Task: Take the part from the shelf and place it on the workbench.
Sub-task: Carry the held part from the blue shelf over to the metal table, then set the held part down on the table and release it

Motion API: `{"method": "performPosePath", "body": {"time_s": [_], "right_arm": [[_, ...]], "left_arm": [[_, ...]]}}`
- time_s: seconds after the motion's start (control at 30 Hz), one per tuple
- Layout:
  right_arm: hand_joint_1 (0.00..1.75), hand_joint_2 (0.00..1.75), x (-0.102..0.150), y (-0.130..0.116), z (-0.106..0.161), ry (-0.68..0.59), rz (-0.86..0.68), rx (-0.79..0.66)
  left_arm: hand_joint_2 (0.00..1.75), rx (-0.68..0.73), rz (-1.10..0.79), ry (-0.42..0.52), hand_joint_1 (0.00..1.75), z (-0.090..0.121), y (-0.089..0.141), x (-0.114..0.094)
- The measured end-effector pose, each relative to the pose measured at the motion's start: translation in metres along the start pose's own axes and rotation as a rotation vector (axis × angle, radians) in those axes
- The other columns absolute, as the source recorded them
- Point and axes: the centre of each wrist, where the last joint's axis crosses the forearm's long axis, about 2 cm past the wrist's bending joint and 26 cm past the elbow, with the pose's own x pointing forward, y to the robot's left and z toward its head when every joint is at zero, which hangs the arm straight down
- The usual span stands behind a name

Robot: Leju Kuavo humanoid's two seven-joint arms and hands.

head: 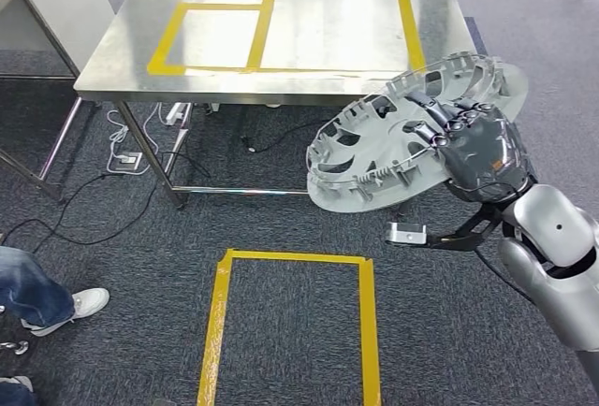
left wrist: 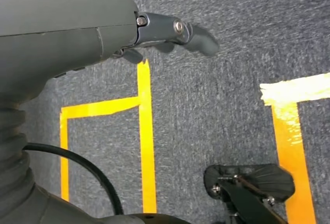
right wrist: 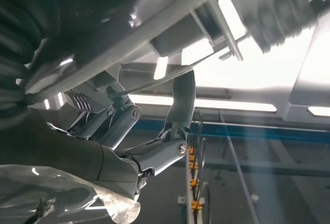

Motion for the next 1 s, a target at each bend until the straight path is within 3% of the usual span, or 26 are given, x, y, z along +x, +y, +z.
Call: {"method": "performPosePath", "body": {"time_s": [0.47,1.0], "right_arm": [[1.75,1.75,-0.014,-0.016,-0.028,0.005,0.046,-0.050],[1.75,1.75,-0.015,-0.015,-0.034,-0.002,0.052,-0.046]], "left_arm": [[1.75,-0.024,-0.020,-0.025,0.00,-0.002,0.005,0.000],[1.75,-0.029,-0.014,-0.030,0.00,-0.003,0.004,0.001]]}}
